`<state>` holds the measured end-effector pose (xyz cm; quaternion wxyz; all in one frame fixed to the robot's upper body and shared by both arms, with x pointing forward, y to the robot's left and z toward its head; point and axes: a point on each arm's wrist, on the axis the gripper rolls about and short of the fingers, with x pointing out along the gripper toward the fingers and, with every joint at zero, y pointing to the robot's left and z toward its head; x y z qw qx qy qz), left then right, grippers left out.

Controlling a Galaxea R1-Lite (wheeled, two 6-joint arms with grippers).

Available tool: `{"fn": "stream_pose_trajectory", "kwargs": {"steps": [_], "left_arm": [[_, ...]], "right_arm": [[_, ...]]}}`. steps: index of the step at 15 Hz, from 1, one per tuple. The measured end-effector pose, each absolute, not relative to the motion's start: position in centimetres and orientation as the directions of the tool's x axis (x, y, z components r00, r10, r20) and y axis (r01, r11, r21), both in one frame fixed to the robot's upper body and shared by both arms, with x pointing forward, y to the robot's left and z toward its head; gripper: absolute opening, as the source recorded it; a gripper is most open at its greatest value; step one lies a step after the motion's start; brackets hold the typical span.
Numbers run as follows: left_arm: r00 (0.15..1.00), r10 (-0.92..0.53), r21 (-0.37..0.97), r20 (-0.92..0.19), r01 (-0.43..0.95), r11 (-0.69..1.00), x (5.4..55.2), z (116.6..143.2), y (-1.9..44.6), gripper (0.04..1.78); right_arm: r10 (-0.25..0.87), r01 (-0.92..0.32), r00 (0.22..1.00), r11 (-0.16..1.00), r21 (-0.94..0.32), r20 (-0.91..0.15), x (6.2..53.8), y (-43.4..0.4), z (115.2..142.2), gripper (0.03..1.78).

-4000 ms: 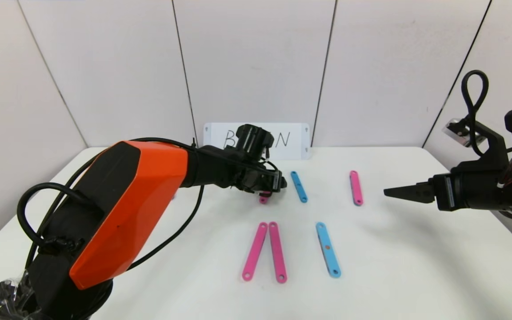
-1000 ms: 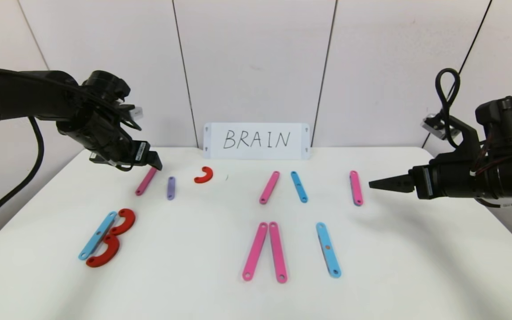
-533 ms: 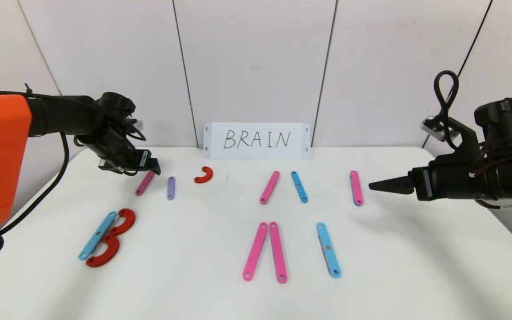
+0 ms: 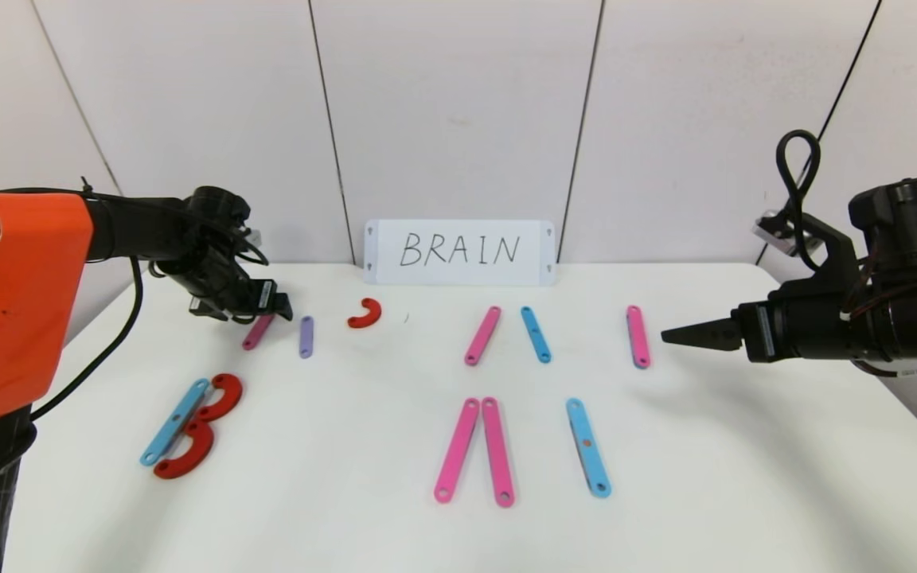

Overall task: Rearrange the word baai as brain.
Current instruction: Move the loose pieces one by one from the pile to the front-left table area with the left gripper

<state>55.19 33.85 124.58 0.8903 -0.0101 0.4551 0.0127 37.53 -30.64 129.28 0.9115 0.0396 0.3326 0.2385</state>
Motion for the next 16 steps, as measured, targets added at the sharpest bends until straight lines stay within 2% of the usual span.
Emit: {"fn": "stream_pose_trajectory", "kwargs": {"steps": [11, 14, 16], "left_arm": [[0.569, 0.018, -0.003, -0.822, -0.037, 0.999, 55.7, 123.2, 34.0, 1.74], [0.57, 0.018, -0.003, -0.821, -0.037, 0.999, 55.7, 123.1, 34.0, 1.57], [0.571, 0.02, -0.002, -0.821, -0.038, 0.999, 55.8, 123.1, 34.0, 1.32]], "right_arm": [[0.463, -0.411, 0.663, 0.882, 0.231, -0.589, 37.5, -30.6, 129.2, 1.74], [0.462, -0.409, 0.661, 0.882, 0.232, -0.592, 37.5, -30.6, 129.1, 1.74], [0.462, -0.409, 0.66, 0.882, 0.233, -0.592, 37.4, -30.6, 129.1, 1.74]]}}
